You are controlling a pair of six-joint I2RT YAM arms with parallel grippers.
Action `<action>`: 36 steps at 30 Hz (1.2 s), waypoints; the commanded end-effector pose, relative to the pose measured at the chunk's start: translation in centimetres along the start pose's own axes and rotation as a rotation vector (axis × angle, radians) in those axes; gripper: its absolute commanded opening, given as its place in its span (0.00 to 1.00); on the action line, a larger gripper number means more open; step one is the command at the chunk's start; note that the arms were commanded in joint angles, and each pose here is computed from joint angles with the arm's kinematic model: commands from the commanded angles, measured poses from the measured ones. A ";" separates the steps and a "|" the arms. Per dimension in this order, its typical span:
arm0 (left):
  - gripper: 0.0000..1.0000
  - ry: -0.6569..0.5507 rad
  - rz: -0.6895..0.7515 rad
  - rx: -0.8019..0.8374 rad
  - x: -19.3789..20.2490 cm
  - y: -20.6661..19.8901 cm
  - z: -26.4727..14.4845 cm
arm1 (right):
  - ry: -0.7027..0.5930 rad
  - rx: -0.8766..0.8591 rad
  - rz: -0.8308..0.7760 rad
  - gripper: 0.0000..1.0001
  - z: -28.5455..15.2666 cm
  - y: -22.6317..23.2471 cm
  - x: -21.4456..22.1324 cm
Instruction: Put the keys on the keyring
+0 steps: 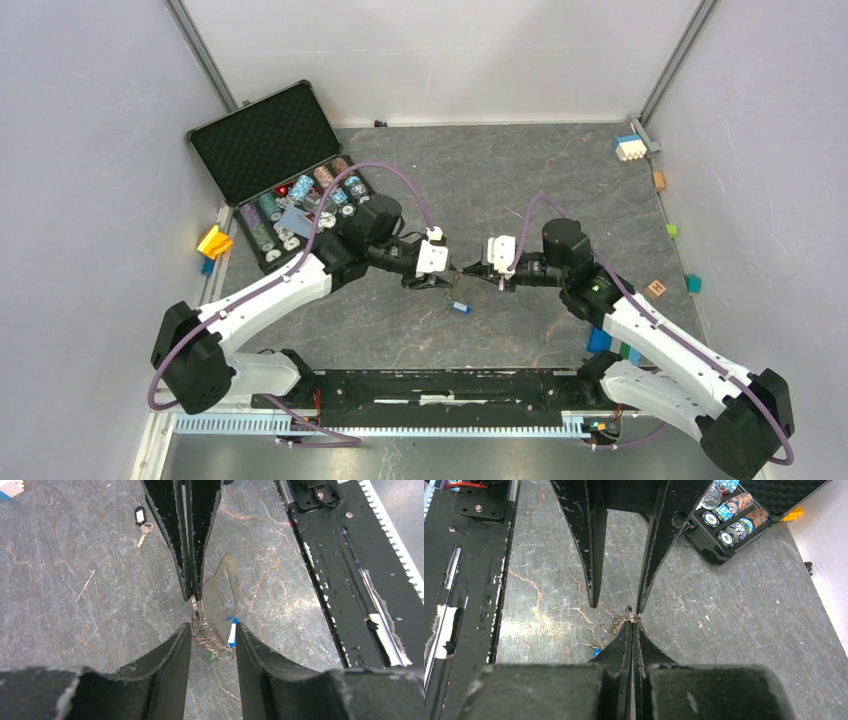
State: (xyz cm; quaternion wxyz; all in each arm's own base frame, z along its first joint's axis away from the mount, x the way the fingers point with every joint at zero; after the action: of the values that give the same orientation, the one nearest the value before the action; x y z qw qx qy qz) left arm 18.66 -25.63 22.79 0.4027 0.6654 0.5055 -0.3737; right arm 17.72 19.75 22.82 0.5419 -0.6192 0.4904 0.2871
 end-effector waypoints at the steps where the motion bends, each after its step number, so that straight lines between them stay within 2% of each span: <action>1: 0.45 -0.066 0.056 -0.059 -0.8 0.8 0.2 | -0.069 0.019 -0.016 0.00 -0.1 -0.7 -1.2; 15: 0.33 -0.116 0.038 -0.105 -1.6 1.1 0.1 | -0.092 0.021 0.042 0.00 0.0 -1.0 -0.6; 24: 0.19 -0.128 0.031 -0.070 -1.6 0.9 0.4 | -0.103 0.021 0.058 0.00 -0.1 -1.1 -0.5; 31: 0.02 -0.135 0.024 -0.058 -1.9 1.0 0.6 | -0.104 0.017 0.069 0.00 -0.1 -1.1 -0.3; 35: 0.02 -0.106 0.025 -0.059 -1.8 1.0 0.3 | -0.076 0.020 0.061 0.00 -0.2 -1.1 0.1; 36: 0.02 -0.098 0.032 -0.063 -1.8 1.1 0.2 | -0.062 0.022 0.054 0.03 -0.2 -1.1 0.3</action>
State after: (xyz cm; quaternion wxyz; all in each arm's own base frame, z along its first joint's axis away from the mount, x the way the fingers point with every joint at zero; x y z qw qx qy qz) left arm 19.48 -26.45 23.00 0.4470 0.6370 0.5008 -0.3790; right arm 18.35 19.46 22.65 0.5443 -0.5861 0.5010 0.3305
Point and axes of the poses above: each gripper's point midway between its finger pads, its own z axis out along the fingers, its own y axis along the line the jaws close on, x = y × z, the point moved 7 cm from there along -z, back along the fingers, and after that the axes turned 5 degrees about -z, right-handed, at the moved point
